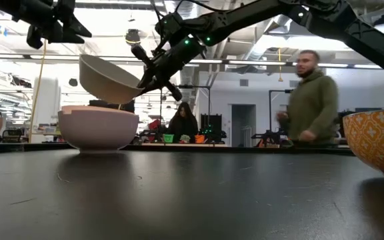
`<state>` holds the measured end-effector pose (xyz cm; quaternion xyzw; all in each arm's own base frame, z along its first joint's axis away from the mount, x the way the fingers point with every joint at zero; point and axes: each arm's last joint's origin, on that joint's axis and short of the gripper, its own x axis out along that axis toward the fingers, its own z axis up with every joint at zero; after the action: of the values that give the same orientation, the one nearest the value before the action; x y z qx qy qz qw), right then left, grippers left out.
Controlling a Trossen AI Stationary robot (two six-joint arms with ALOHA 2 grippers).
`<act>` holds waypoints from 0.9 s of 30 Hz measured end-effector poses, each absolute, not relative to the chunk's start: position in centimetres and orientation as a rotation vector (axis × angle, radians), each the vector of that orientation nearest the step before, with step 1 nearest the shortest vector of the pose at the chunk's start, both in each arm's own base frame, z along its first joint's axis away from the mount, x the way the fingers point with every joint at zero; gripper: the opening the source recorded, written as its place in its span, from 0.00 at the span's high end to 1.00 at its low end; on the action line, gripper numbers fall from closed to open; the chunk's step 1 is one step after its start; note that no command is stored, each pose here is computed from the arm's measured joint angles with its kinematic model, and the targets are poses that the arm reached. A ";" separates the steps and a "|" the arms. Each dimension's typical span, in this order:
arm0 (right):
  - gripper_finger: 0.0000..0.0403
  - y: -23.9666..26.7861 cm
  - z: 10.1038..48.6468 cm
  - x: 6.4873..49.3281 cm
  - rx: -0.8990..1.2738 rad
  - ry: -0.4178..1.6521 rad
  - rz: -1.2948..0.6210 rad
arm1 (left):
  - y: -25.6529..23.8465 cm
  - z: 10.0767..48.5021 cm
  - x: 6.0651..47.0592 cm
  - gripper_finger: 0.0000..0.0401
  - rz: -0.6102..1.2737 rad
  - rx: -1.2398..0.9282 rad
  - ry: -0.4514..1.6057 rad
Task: Nest bowls inside each other
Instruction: Stack the gray bowl on the orange bowl, then stack the light blue bowl on the gray bowl
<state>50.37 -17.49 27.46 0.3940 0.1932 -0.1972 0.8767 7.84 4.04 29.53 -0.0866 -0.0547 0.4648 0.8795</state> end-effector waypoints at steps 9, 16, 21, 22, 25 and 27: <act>0.94 -16.2 27.3 50.7 0.785 0.410 -0.476 | 4.0 29.4 8.0 0.63 0.921 -0.214 -0.108; 0.81 -15.0 27.2 51.0 0.730 0.433 -0.453 | 3.9 29.2 8.0 0.63 0.916 -0.220 -0.095; 0.68 -15.2 27.2 51.0 0.733 0.435 -0.451 | 3.9 29.0 8.0 0.63 0.903 -0.237 -0.086; 0.65 -15.3 27.2 50.9 0.737 0.437 -0.445 | 3.9 29.0 8.0 0.63 0.895 -0.241 -0.085; 0.56 -15.7 27.2 50.8 0.746 0.440 -0.429 | 3.9 28.9 8.1 0.63 0.879 -0.254 -0.078; 0.50 -16.0 27.2 50.7 0.755 0.444 -0.416 | 3.9 28.9 8.1 0.63 0.869 -0.257 -0.072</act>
<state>50.68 -16.04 27.21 0.3629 0.2132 -0.1997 0.8848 8.08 3.85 28.87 -0.1241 -0.0345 0.4197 0.8985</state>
